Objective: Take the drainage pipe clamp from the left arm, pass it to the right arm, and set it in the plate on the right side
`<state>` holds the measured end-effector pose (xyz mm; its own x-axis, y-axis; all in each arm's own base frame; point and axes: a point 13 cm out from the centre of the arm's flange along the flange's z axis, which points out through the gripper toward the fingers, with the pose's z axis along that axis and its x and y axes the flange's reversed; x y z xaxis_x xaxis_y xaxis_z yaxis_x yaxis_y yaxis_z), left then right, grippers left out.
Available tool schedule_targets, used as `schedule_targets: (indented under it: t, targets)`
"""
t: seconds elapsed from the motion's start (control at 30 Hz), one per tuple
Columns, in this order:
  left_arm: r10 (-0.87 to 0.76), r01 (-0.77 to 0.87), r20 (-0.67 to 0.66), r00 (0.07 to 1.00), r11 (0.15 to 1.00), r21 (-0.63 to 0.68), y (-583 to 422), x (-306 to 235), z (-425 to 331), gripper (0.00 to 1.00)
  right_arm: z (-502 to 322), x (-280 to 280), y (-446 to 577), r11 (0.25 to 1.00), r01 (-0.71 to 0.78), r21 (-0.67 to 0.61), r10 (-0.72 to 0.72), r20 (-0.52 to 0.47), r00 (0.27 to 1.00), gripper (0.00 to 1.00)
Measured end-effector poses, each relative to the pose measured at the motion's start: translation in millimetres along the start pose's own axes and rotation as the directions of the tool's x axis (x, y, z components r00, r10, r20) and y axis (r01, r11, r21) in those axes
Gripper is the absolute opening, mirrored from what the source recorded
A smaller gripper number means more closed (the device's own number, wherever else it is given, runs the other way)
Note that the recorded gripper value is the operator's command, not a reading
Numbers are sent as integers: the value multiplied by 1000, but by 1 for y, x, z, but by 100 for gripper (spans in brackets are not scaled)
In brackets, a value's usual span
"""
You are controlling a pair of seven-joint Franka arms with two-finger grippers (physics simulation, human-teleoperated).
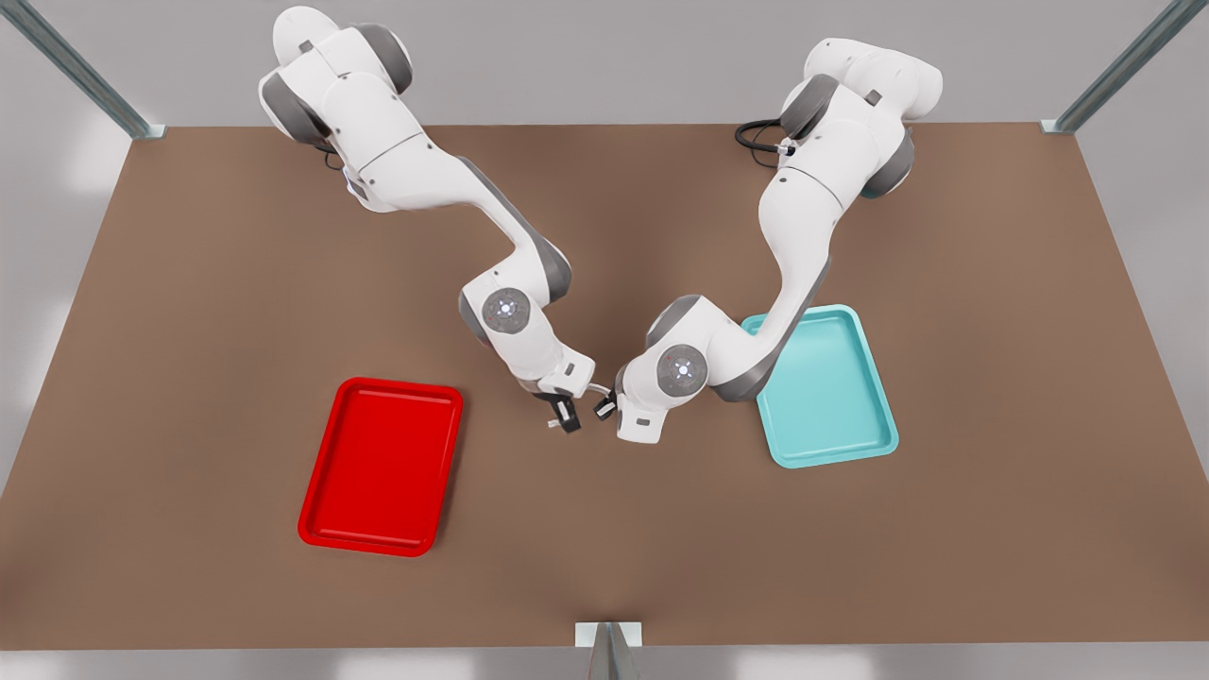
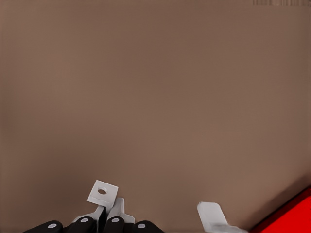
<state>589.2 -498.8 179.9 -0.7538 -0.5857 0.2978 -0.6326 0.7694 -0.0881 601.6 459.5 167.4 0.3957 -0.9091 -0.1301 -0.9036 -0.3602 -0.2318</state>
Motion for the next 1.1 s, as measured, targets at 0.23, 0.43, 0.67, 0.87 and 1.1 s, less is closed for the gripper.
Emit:
schedule_targets:
  t: [0.23, 0.43, 0.67, 0.87, 1.1]
  targets:
    - [-7, 7, -3, 1000, 1000, 19, -4, 0, -1, 100, -4, -4, -5, 999, 32, 9, -32, 1, 999, 21]
    - [-11, 11, -2, 1000, 999, 32, -7, -2, -4, 100, -8, -2, -10, 999, 40, 20, -40, 3, 999, 21]
    - [-22, 22, -3, 1000, 1000, 21, -3, -5, -13, 100, -6, 1, -12, 999, 49, 21, -49, 0, 999, 21]
    - [-40, 42, -37, 999, 997, 61, -9, 0, -68, 100, -5, 1, -12, 998, 56, 21, -56, -1, 998, 21]
    - [-230, 230, 20, 973, 973, -6, 142, -181, -239, 100, 7, 5, -8, 998, 56, 6, -56, -4, 998, 21]
